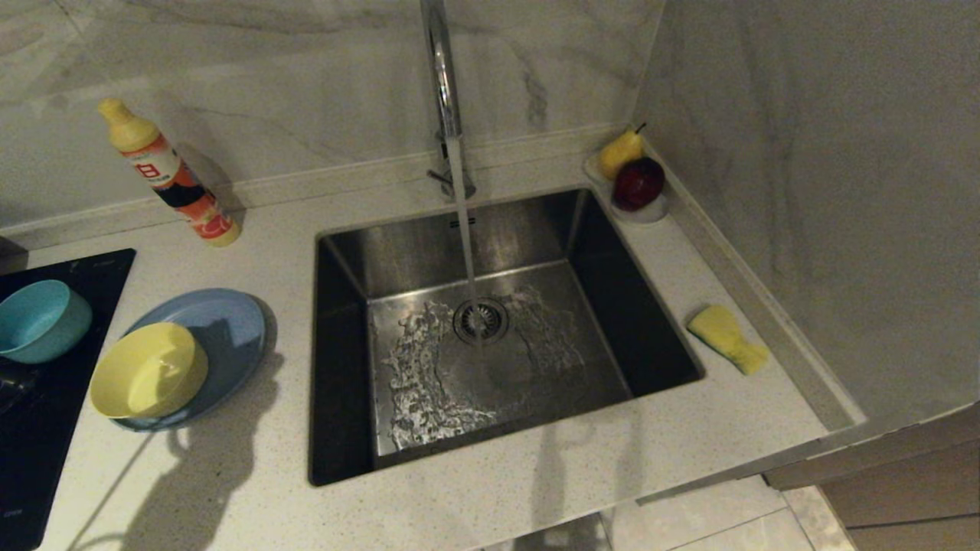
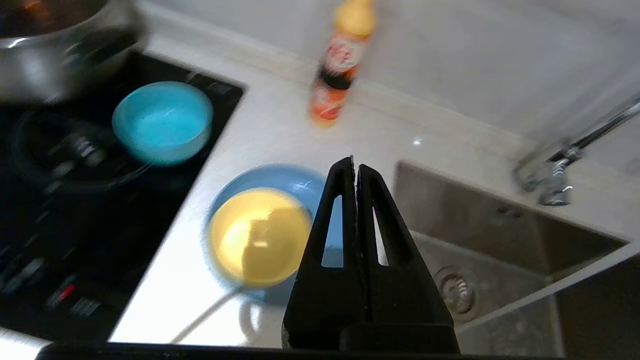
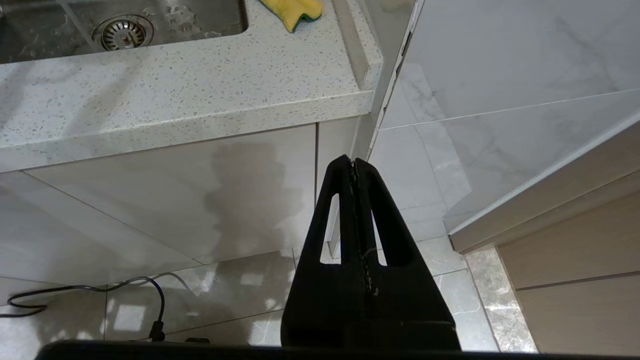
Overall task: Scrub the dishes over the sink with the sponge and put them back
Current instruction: Turn on the faucet
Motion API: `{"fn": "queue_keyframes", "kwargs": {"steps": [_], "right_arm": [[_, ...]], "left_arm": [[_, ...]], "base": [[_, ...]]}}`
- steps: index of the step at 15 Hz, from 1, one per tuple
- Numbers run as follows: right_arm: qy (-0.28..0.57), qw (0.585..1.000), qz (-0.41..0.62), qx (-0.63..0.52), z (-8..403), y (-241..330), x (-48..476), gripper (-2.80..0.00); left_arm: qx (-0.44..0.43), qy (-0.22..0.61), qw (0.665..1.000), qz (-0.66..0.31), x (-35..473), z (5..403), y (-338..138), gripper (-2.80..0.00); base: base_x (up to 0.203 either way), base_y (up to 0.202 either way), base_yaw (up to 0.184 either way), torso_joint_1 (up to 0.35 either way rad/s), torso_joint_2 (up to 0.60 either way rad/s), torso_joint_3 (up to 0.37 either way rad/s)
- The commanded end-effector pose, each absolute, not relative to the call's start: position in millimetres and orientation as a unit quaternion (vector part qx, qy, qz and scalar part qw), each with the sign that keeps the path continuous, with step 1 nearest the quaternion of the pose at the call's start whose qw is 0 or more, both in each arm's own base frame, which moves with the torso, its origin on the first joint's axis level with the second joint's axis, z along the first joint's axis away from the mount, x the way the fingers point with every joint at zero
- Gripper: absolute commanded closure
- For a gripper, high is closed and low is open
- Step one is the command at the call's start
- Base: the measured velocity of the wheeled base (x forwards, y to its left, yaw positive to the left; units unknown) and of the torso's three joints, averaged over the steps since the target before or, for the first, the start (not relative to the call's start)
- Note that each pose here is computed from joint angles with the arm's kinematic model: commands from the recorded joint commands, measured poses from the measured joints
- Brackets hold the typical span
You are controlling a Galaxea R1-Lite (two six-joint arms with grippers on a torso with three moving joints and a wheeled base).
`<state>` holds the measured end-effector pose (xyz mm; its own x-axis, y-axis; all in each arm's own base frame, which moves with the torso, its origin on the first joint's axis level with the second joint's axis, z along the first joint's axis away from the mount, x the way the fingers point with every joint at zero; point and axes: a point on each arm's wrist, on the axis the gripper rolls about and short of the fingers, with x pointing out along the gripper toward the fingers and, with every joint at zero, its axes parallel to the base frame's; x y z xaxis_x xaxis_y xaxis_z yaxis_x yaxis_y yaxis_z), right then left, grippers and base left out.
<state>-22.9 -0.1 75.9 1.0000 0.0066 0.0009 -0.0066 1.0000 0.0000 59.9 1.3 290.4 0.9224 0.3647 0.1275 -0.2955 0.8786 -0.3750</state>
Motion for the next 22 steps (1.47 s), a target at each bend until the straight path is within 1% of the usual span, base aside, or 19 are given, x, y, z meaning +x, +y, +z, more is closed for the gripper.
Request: {"fn": "queue_keyframes", "kwargs": {"steps": [1, 3, 6, 10, 11, 12, 13, 14, 15, 18, 19, 22], "right_arm": [[-0.001, 1.0, 0.004, 0.0, 75.8, -0.1, -23.0, 0.0], [-0.001, 1.0, 0.004, -0.001, 75.7, -0.1, -23.0, 0.0], [-0.002, 1.0, 0.004, 0.0, 75.9, -0.1, -23.0, 0.0], [-0.001, 1.0, 0.004, 0.0, 75.7, -0.1, -23.0, 0.0], [-0.001, 1.0, 0.004, 0.0, 75.8, -0.1, -23.0, 0.0], [-0.002, 1.0, 0.004, 0.0, 75.9, -0.1, -23.0, 0.0], [-0.002, 1.0, 0.005, 0.0, 75.9, -0.1, -23.0, 0.0], [-0.001, 1.0, 0.004, -0.001, 75.7, -0.1, -23.0, 0.0], [-0.001, 1.0, 0.004, -0.001, 75.8, -0.1, -23.0, 0.0], [-0.002, 1.0, 0.004, 0.0, 75.9, -0.1, -23.0, 0.0], [-0.001, 1.0, 0.004, 0.0, 75.7, -0.1, -23.0, 0.0], [-0.002, 1.0, 0.004, 0.0, 75.8, -0.1, -23.1, 0.0]], "left_arm": [[-0.2, -0.118, 0.952, 0.198, 38.2, 275.9, 6.5, 0.0], [-0.197, -0.11, 0.945, 0.239, 36.1, 273.6, 9.7, 0.0], [-0.174, -0.058, 0.938, 0.295, 31.0, 276.2, 13.9, 0.0], [-0.163, -0.027, 0.914, 0.372, 46.0, 275.9, 23.4, 0.0], [-0.164, -0.02, 0.915, 0.369, 45.8, 269.9, 24.1, 0.0], [-0.164, -0.025, 0.922, 0.35, 38.5, 266.7, 21.2, 0.0], [-0.161, -0.029, 0.937, 0.31, 29.5, 263.3, 16.6, 0.0], [-0.142, -0.02, 0.956, 0.257, 23.2, 257.1, 12.2, 0.0], [-0.121, 0.0, 0.967, 0.226, 20.7, 244.9, 10.0, 0.0], [-0.084, 0.007, 0.986, 0.146, -3.3, 204.8, 2.7, 0.0], [-0.064, 0.011, 0.991, 0.119, -11.1, 185.7, 1.4, 0.0], [-0.03, 0.042, 0.995, 0.087, -6.9, 138.4, 1.4, 0.0]], "base": [[0.0, 0.0, 0.0, 0.0, 0.0, 0.0], [0.0, 0.0, 0.0, 0.0, 0.0, 0.0], [0.0, 0.0, 0.0, 0.0, 0.0, 0.0], [0.0, 0.0, 0.0, 0.0, 0.0, 0.0], [0.0, 0.0, 0.0, 0.0, 0.0, 0.0], [0.0, 0.0, 0.0, 0.0, 0.0, 0.0], [0.0, 0.0, 0.0, 0.0, 0.0, 0.0], [0.0, 0.0, 0.0, 0.0, 0.0, 0.0], [0.0, 0.0, 0.0, 0.0, 0.0, 0.0], [0.0, 0.0, 0.0, 0.0, 0.0, 0.0], [0.0, 0.0, 0.0, 0.0, 0.0, 0.0], [0.0, 0.0, 0.0, 0.0, 0.0, 0.0]]}}
